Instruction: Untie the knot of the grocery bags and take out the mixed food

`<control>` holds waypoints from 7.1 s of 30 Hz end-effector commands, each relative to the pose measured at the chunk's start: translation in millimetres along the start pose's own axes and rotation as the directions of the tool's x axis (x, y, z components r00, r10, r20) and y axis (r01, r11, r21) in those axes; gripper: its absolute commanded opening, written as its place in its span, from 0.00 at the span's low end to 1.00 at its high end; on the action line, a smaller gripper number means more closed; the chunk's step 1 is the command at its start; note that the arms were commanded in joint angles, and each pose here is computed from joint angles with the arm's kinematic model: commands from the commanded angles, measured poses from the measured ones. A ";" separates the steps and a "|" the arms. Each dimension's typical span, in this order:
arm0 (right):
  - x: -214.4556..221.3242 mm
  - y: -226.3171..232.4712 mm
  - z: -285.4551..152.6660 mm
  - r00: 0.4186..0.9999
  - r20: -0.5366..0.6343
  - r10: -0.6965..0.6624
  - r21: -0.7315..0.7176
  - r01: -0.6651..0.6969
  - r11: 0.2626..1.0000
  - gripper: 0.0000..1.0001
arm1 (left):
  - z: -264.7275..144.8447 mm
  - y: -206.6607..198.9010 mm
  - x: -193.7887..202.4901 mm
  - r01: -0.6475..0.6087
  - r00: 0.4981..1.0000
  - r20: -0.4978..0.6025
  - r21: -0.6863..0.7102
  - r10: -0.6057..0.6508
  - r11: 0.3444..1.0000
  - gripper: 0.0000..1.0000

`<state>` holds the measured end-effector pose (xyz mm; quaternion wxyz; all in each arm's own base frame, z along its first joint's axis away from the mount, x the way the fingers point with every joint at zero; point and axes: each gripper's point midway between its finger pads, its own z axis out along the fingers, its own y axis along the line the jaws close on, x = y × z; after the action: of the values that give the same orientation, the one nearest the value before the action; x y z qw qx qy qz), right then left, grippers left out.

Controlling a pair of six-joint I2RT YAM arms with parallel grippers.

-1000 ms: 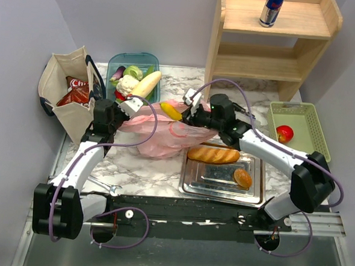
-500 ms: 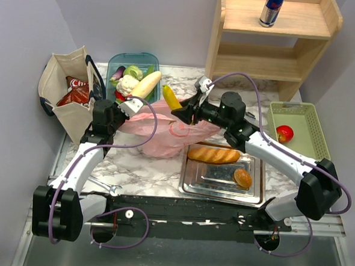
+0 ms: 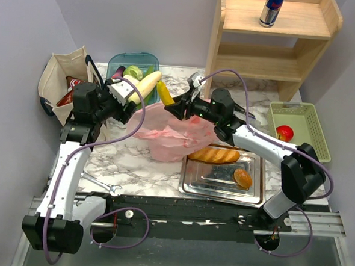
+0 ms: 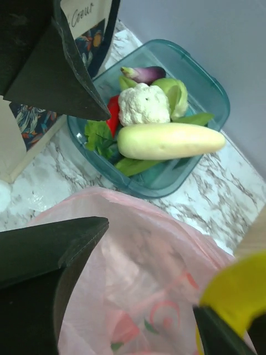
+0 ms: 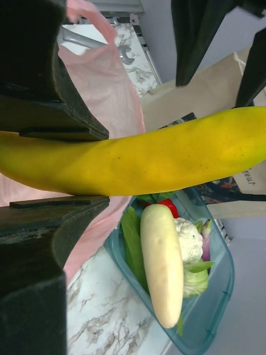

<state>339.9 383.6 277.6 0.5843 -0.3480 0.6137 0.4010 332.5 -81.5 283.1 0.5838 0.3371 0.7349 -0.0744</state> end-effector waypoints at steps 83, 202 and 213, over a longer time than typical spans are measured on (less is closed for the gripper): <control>10.9 -206.1 -442.7 0.847 -0.198 0.493 0.855 -0.097 0.510 1.00 | 212.5 20.8 -179.8 0.038 0.962 0.259 0.194 -0.089 0.980 0.89; -1.4 -12.9 -73.1 0.865 -0.432 0.255 0.072 -0.249 0.966 0.94 | 49.0 -86.9 99.4 0.083 0.874 -0.461 0.456 0.155 0.886 0.82; -21.4 -39.0 -99.4 0.877 -0.364 0.314 0.070 -0.311 0.948 0.93 | 6.1 -115.2 46.0 0.094 0.931 -0.346 0.544 0.121 0.834 0.00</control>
<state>357.1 264.8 276.1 0.3850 -0.2779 0.7945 0.3787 283.7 -136.6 142.2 0.2545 0.5010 0.8089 -0.1730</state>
